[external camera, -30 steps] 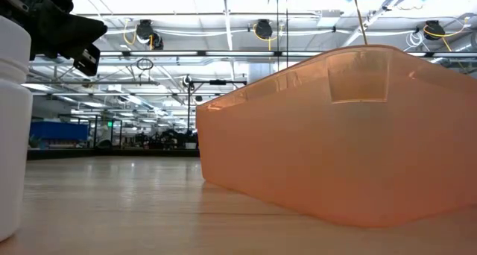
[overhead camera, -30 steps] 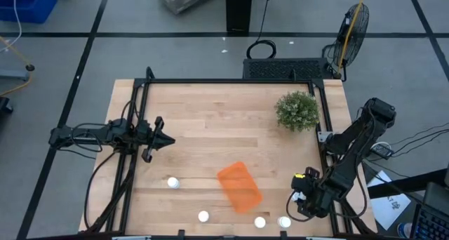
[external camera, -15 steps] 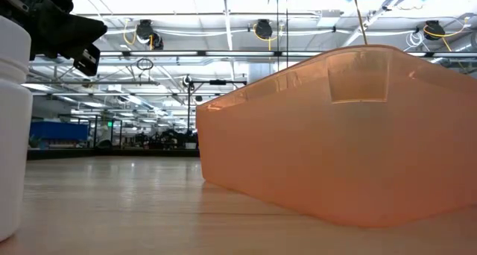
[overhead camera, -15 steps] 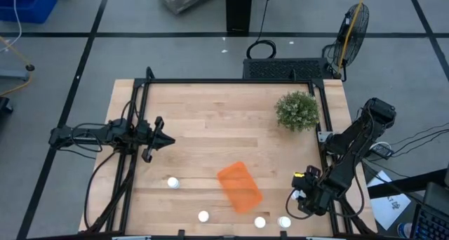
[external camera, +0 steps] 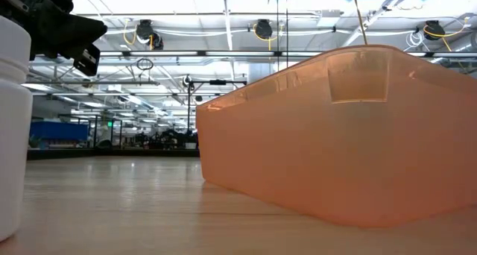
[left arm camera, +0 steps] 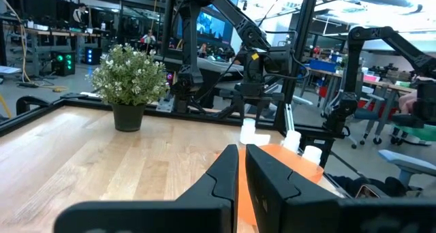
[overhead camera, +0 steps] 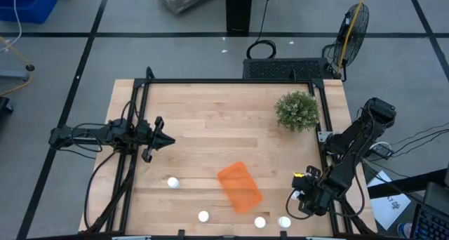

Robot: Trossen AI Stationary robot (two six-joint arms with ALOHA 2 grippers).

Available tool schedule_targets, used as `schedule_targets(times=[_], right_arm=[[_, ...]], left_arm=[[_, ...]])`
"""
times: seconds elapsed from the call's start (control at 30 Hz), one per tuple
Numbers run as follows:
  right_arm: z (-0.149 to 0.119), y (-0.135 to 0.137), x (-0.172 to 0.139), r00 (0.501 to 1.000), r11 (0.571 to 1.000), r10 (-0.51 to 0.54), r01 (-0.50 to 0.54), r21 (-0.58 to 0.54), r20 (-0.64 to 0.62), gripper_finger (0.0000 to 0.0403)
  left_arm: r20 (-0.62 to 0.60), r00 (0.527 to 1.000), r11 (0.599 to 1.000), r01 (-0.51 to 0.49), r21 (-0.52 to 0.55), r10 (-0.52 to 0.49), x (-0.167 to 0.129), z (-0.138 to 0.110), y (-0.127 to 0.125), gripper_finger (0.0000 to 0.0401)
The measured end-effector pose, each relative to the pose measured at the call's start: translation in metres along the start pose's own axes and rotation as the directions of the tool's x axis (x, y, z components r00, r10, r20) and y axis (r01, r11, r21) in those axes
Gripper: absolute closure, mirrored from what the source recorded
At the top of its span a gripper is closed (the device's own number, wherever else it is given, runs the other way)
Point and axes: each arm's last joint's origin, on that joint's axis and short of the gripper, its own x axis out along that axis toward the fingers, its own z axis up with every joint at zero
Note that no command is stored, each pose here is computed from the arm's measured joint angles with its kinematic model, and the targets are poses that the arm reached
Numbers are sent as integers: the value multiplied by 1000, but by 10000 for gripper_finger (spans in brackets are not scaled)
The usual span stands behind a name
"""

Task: Pick and place pill bottles into a basket
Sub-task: Put the white pill bottle into the orange bin

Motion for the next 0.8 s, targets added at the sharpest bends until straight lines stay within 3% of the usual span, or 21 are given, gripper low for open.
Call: schedule_targets(times=[0.27,0.53,0.67,0.8], right_arm=[[8,-2,1,994,998,-29,35,-50,108,258],[40,-9,3,952,980,-89,137,-146,294,258],[56,-16,2,900,956,-159,242,-162,405,258],[73,-21,-4,802,917,-217,362,-164,557,258]], left_arm=[[1,1000,1000,0,0,0,0,0,0,368],[0,1000,1000,0,0,0,0,0,0,368],[1,1000,1000,0,0,0,0,0,0,368],[0,1000,1000,0,0,0,0,0,0,368]])
